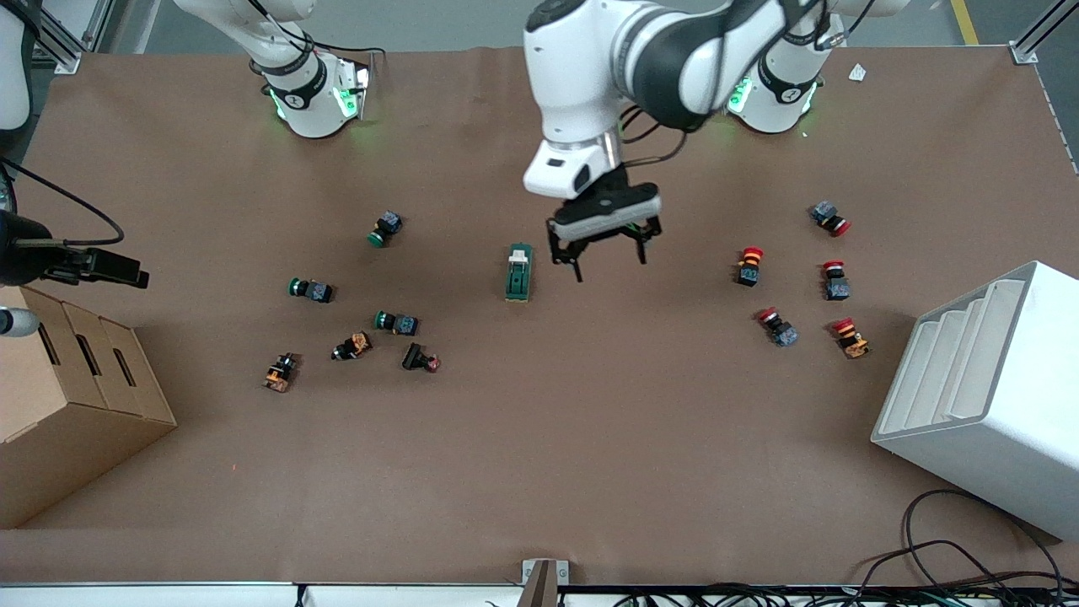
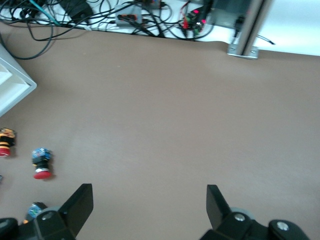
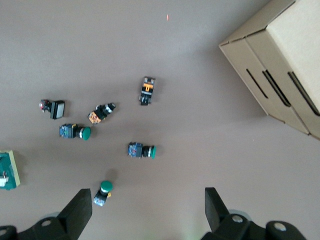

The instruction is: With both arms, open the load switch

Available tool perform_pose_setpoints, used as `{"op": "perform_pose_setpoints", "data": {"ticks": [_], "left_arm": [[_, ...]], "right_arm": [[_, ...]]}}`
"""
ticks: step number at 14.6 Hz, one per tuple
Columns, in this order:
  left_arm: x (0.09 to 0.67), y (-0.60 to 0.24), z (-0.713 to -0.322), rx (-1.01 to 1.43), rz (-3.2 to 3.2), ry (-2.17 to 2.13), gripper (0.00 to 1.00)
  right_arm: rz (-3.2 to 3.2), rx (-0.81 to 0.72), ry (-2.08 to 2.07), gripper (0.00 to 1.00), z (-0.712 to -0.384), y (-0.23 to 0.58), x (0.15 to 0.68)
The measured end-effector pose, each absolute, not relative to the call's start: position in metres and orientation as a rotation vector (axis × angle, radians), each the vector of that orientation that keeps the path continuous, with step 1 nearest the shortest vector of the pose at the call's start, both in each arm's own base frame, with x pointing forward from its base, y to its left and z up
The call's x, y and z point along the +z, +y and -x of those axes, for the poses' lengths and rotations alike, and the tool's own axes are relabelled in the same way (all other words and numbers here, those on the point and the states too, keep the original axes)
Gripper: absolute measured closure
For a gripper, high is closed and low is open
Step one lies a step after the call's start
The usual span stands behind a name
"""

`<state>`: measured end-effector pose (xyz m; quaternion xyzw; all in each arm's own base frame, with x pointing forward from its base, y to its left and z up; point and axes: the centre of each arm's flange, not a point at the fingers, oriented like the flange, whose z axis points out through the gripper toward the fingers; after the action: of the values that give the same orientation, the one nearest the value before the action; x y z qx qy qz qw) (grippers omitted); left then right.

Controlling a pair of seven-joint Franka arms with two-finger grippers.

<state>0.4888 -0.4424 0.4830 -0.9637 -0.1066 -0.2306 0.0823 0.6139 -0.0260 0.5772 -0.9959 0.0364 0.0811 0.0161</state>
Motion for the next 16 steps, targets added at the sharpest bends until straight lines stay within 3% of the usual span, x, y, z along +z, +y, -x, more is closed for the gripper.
{"op": "perform_pose_setpoints", "data": {"ticks": [8, 16], "left_arm": [[0.602, -0.235, -0.603, -0.361, 3.069, -0.292, 0.00], [0.657, -0.090, -0.592, -0.233, 3.105, -0.038, 0.00]], "right_arm": [[3.076, 0.305, 0.144, 0.00, -0.608, -0.013, 0.579], [3.099, 0.214, 0.108, 0.00, -0.568, 0.009, 0.600]]}}
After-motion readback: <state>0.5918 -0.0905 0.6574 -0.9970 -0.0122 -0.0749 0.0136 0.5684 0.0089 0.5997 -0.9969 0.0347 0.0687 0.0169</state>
